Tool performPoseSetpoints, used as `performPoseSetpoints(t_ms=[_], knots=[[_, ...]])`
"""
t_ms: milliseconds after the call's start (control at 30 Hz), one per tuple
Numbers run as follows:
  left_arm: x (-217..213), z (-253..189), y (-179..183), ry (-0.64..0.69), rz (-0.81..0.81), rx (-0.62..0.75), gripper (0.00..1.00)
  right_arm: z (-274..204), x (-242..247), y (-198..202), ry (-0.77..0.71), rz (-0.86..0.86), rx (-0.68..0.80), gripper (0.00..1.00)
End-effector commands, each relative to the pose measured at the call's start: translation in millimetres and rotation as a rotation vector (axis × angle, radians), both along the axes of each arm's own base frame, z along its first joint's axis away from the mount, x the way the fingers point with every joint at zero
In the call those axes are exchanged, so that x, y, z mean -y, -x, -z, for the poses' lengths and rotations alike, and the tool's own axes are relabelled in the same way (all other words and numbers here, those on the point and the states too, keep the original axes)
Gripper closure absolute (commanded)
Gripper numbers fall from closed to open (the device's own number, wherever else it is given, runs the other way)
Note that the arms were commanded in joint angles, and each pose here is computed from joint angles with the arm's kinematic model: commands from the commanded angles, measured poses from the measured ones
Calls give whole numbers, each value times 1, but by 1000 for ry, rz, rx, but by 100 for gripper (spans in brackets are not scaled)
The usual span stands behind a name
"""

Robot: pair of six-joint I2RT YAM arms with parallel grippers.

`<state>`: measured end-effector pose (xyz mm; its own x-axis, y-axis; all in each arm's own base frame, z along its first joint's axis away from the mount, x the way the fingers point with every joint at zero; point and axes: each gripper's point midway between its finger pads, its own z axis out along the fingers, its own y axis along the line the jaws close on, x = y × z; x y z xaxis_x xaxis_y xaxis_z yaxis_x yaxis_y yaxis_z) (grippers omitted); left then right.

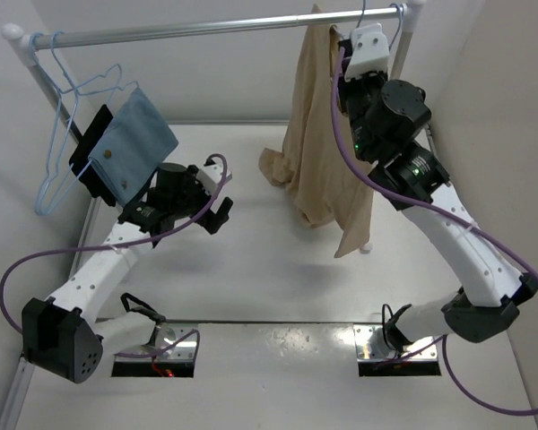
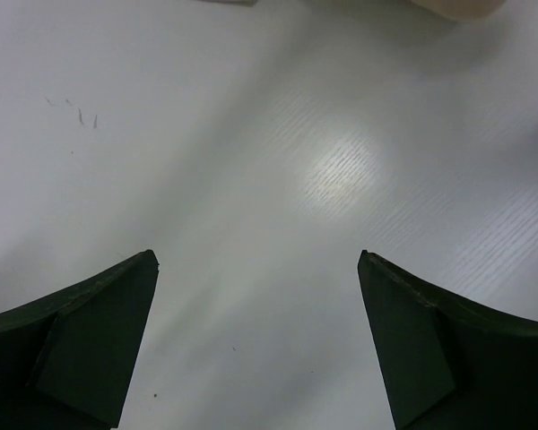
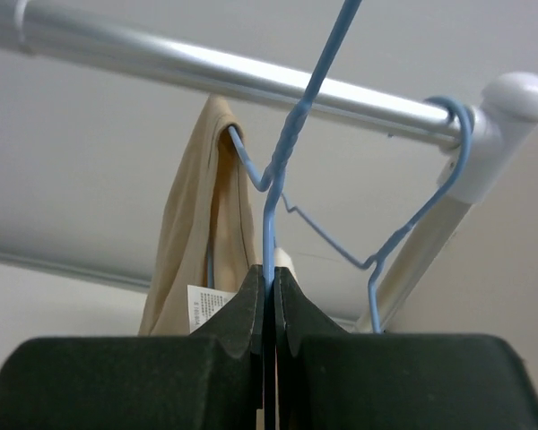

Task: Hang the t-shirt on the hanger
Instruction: Hang the hanger with tshirt onto the clothesline

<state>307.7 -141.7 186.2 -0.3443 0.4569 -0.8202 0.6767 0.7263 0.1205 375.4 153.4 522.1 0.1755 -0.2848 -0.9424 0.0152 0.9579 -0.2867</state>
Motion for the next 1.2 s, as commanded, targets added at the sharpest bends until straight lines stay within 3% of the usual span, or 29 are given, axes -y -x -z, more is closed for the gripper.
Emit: performPoseSetpoints(t_ms=[0, 167, 367, 600, 633, 667, 767, 967, 1100, 1167], knots=[[3, -15, -1, 47, 2, 51, 0, -45, 19, 0, -60, 103, 110, 100], [3, -15, 0, 49, 2, 58, 0, -36, 24, -18, -14, 192, 103, 100], [0, -13, 3, 45, -6, 60, 0, 18, 23, -44, 45, 245, 29, 100], [-3, -16, 3, 54, -20, 65, 0, 57, 31, -38, 39, 269, -34, 100], [-3, -16, 3, 54, -20, 65, 0, 53, 35, -32, 31, 269, -27, 95], [-3, -16, 3, 54, -20, 65, 0, 51, 35, -29, 28, 250, -15, 75], [-2, -12, 5, 56, -12, 55, 0, 45, 25, -16, 43, 161, 20, 46], [0, -13, 6, 60, -4, 53, 0, 29, 26, -4, 18, 107, 63, 28], [-4, -7, 8, 51, -9, 50, 0, -6, 16, 8, 9, 7, 166, 0], [-7, -1, 10, 32, -10, 39, 0, -37, 19, 21, -24, -27, 249, 0]])
